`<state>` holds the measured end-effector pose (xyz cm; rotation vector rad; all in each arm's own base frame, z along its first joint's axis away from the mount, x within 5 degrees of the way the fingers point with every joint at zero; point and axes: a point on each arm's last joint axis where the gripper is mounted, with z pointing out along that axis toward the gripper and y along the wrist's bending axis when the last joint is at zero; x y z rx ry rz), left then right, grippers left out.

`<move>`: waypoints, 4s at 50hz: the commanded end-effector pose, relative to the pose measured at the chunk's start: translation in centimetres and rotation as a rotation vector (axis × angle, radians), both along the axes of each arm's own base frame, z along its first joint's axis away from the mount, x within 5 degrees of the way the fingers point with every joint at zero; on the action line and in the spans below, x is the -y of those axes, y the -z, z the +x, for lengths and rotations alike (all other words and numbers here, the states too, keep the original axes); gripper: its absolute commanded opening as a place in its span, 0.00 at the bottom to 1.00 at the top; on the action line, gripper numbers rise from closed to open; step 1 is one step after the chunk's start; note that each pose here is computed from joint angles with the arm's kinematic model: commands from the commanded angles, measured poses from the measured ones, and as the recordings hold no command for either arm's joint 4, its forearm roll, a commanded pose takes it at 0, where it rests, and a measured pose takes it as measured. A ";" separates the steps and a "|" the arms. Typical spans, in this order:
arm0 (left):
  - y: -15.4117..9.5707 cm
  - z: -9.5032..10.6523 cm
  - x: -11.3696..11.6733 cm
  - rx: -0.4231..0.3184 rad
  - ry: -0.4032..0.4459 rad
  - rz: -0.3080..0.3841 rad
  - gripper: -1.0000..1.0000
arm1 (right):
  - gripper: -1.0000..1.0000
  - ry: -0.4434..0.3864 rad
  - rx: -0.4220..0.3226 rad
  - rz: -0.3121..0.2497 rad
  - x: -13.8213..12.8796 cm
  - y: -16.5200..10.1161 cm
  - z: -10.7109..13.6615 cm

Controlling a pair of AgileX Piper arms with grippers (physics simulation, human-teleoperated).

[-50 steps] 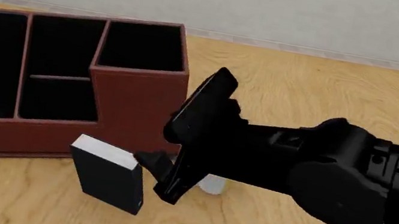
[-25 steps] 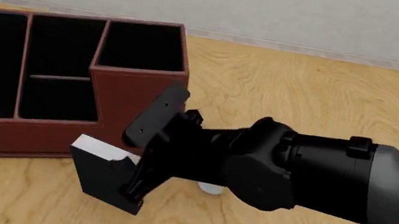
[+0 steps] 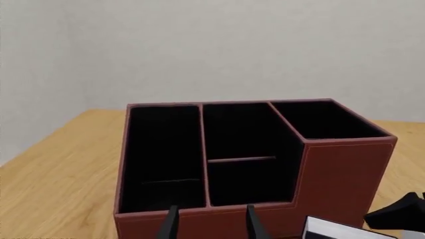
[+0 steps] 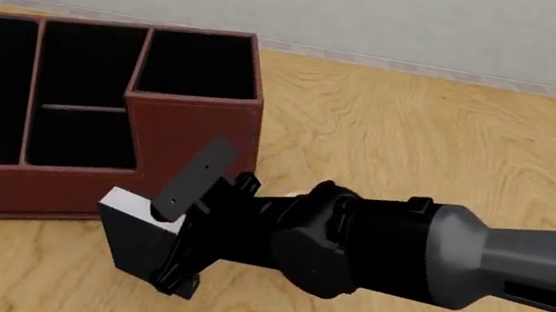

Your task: Pick up the book and place it in the right compartment of the caddy.

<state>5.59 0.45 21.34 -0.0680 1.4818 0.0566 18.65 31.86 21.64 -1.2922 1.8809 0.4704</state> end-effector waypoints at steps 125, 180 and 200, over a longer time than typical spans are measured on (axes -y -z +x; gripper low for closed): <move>-0.4 0.0 0.4 0.046 0.072 -0.021 1.00 | 0.00 0.043 0.166 0.125 15.4 -30.6 -6.9; -0.4 0.0 0.5 0.041 0.080 0.042 1.00 | 0.00 0.150 0.178 0.105 5.3 -27.2 5.3; -0.3 0.0 0.3 0.030 0.055 0.047 1.00 | 0.00 0.189 0.154 0.105 2.9 -25.7 8.8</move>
